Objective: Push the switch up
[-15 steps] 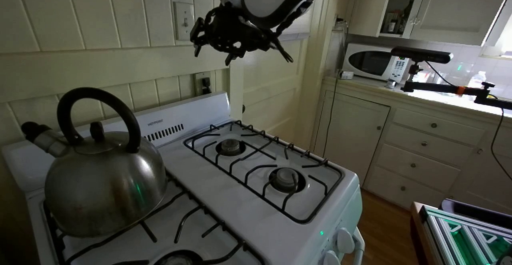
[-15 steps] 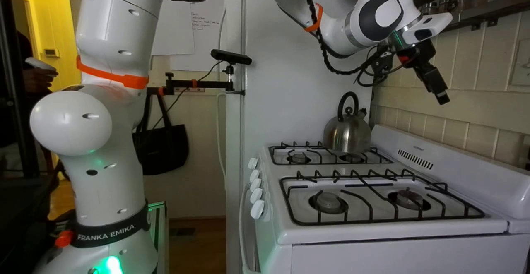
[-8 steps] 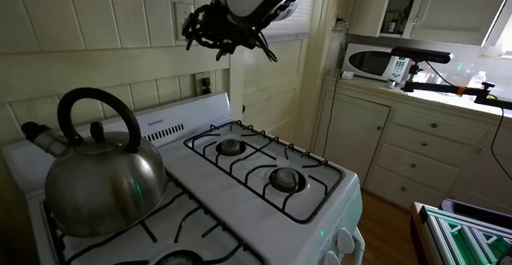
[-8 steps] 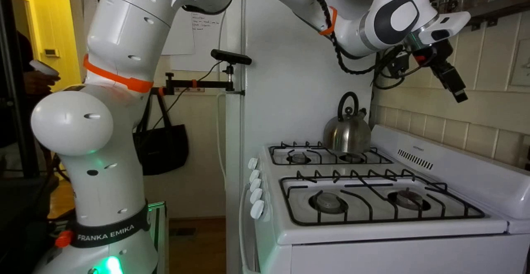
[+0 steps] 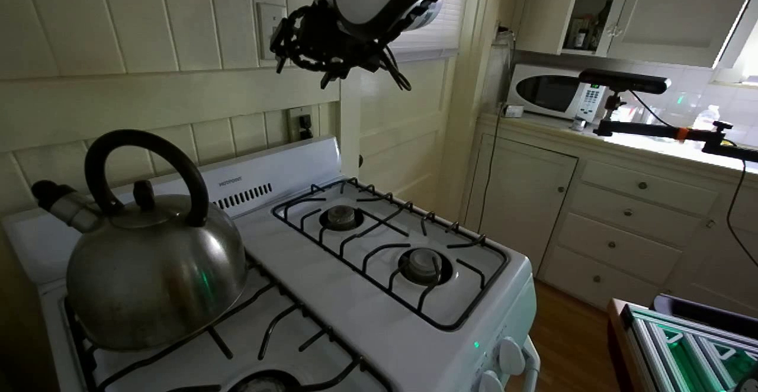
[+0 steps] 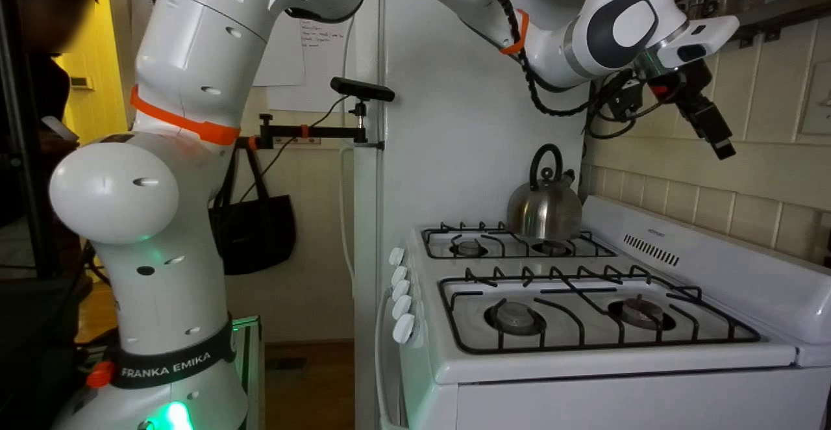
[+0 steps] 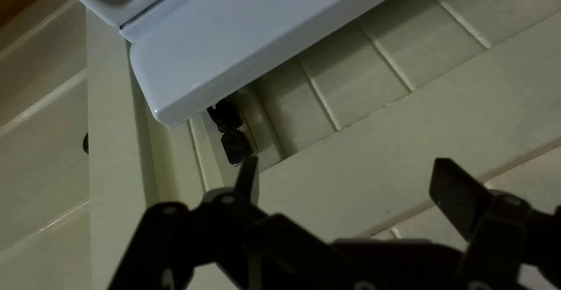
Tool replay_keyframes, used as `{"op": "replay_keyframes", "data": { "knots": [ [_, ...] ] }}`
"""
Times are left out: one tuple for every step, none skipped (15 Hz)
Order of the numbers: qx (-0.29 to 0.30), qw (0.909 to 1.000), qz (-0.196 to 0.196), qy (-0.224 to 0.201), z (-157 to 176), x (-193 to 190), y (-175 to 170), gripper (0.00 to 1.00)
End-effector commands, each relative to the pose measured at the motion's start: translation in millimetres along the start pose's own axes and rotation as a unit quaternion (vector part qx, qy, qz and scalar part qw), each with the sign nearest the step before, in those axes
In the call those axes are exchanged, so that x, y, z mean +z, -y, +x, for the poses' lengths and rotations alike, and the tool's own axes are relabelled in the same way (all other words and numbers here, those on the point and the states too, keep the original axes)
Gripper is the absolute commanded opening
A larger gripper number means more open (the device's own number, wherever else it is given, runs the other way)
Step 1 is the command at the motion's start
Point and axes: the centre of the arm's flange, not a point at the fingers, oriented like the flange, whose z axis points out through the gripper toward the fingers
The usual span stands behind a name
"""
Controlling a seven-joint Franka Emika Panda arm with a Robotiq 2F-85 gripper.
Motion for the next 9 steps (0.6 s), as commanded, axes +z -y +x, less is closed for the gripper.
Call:
{"op": "replay_keyframes", "data": {
  "knots": [
    [0.015, 0.9997, 0.003, -0.018, 7, 5, 3, 1.00],
    [0.019, 0.9995, 0.004, -0.025, 11, 6, 4, 1.00],
    [0.021, 0.9991, 0.007, -0.035, 15, 7, 6, 1.00],
    [0.023, 0.9985, 0.012, -0.048, 20, 9, 8, 1.00],
    [0.023, 0.9979, 0.016, -0.058, 24, 12, 11, 1.00],
    [0.024, 0.9972, 0.022, -0.067, 26, 14, 15, 1.00],
    [0.022, 0.9967, 0.027, -0.073, 28, 18, 18, 1.00],
    [0.020, 0.9960, 0.033, -0.081, 30, 21, 21, 1.00],
    [0.019, 0.9955, 0.036, -0.086, 31, 25, 23, 1.00]
  ]
}}
